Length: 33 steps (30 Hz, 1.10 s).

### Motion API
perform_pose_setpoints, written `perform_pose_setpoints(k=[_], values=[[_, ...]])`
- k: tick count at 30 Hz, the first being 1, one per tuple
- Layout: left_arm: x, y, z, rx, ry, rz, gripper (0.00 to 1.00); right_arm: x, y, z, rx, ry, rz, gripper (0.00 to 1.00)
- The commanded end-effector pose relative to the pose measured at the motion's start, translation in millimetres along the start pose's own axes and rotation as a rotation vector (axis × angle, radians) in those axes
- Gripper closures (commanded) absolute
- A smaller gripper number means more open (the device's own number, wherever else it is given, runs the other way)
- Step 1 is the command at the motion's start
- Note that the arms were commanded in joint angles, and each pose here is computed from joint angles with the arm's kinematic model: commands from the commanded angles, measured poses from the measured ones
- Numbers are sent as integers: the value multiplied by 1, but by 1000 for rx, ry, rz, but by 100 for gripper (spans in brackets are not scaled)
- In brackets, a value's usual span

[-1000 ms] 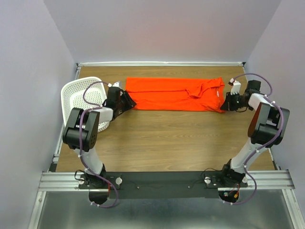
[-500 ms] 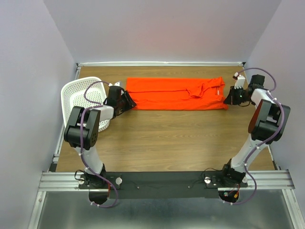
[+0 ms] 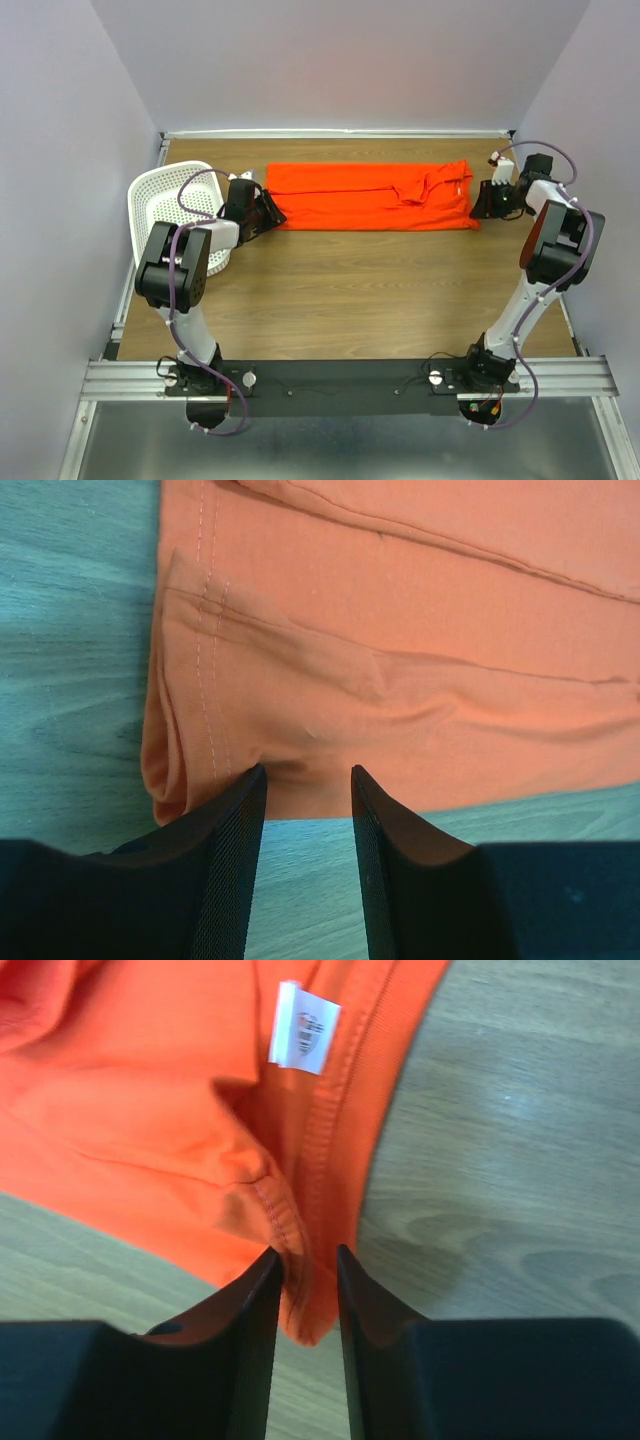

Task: Fold and stack the t-shirts
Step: Fold the tshirt

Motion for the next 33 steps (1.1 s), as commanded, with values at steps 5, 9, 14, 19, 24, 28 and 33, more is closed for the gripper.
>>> perform_pose_setpoints(k=[5,9,14,19,24,28,33], values=[[8,4,0,-2,10,30,53,0,-19,-5,-4,66,-85,59],[9,3,0,-1,11,27,53,-12,-19,4,-18,46,-131,60],[11,3,1,16,20,18,53,-34,-2,29,-40,-73,-95,60],[4,-9,7,52,23,-39,50,-33,29,49,-90,-181,68,57],[-12,-30,19,85,-13,-112,44,-9,69,69,-151,-183,184,54],[-29,-50,30,116,-42,-184,40,22,90,88,-139,-162,256,54],[-70,-80,46,162,-126,-288,36,48,100,107,-78,-132,263,54]])
Point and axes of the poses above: each gripper's point midway between its finger pads, its own x axis out along the fingers, its own y axis along the line the jaws close on, z = x × y, the point moved 7 cm from there along -x, back along the fingers, and after that the axes turned 12 degrees about -x, right-handed, at the moved point
